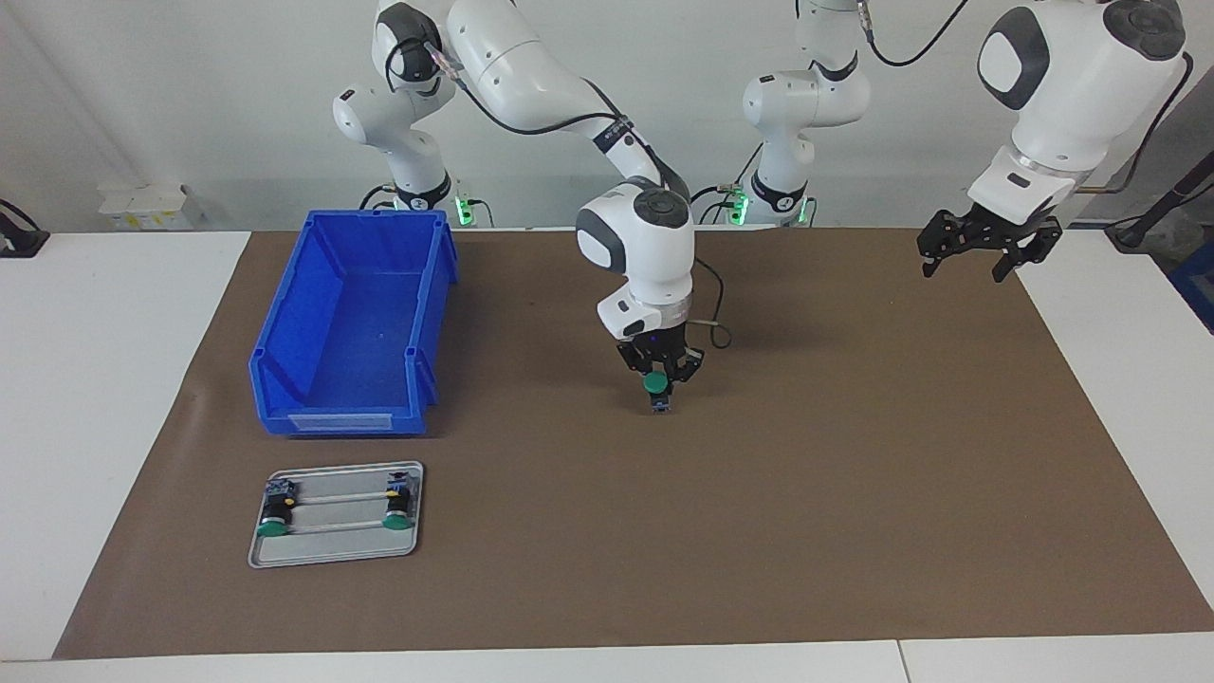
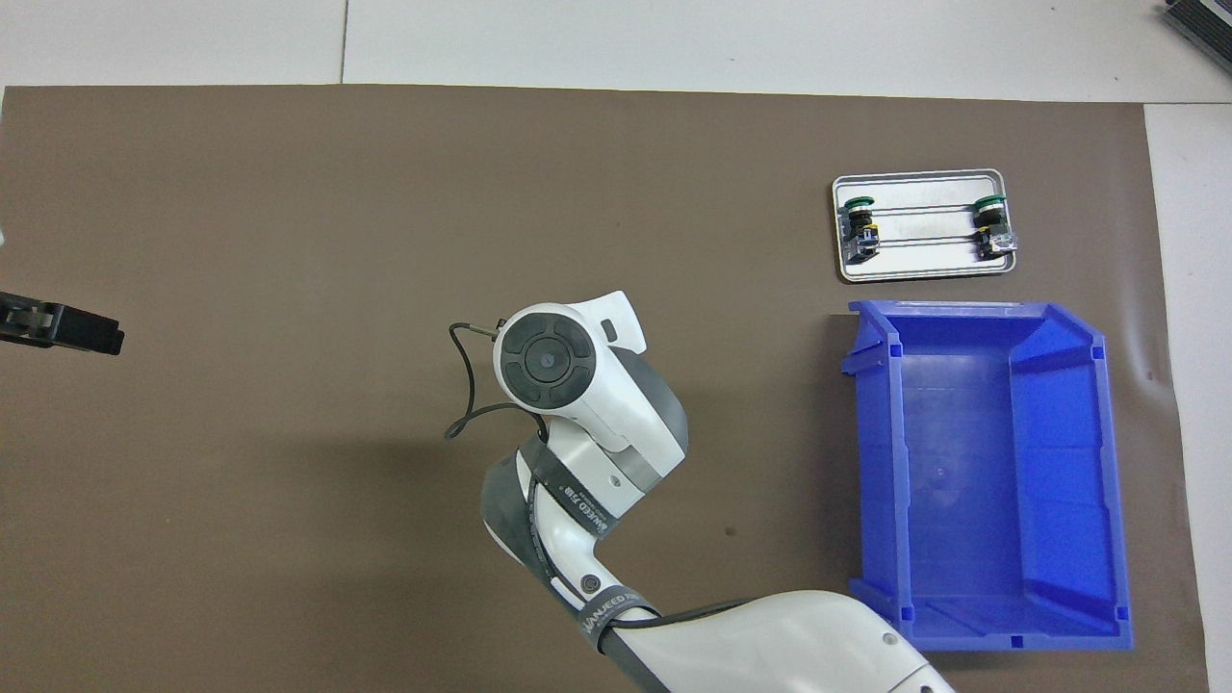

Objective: Place and press button with both arms
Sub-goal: 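Carry the green button over the blue bin with the right gripper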

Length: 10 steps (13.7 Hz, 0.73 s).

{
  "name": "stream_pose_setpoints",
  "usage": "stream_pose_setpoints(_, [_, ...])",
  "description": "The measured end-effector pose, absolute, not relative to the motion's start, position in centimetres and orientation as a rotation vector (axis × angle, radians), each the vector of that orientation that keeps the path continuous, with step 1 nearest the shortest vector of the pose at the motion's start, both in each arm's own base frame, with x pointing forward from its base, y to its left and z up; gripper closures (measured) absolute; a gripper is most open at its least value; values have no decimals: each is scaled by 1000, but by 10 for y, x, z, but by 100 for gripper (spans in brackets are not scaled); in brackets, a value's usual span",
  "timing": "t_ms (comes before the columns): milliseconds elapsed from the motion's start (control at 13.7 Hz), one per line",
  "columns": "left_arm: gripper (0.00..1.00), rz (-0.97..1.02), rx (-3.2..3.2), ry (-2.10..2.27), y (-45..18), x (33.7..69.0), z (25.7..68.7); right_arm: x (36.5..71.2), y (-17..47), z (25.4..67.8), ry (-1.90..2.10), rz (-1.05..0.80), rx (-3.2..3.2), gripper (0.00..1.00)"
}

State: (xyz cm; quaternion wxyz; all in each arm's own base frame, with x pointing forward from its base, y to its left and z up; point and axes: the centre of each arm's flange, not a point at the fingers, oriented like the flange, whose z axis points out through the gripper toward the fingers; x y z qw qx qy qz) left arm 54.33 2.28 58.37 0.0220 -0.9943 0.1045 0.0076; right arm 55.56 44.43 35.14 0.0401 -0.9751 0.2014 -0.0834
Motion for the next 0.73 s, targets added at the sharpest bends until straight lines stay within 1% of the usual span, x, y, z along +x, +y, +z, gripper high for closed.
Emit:
stream_pose_setpoints(146, [0,23,-3080,325,22,543,584,579,397,394,625,-258,-3014,66])
stream_pose_setpoints(366, [0,22,-3080,341,16,543,584,612,284,469,580,-228,-3062,66])
stream_pose_setpoints(585, [0,19,-3097,332,14,543,584,624,176,519,482,-206,-3105,66])
stream_pose_setpoints(731, [0,15,-3119,322,12,543,584,618,103,536,387,-159,-3138,66])
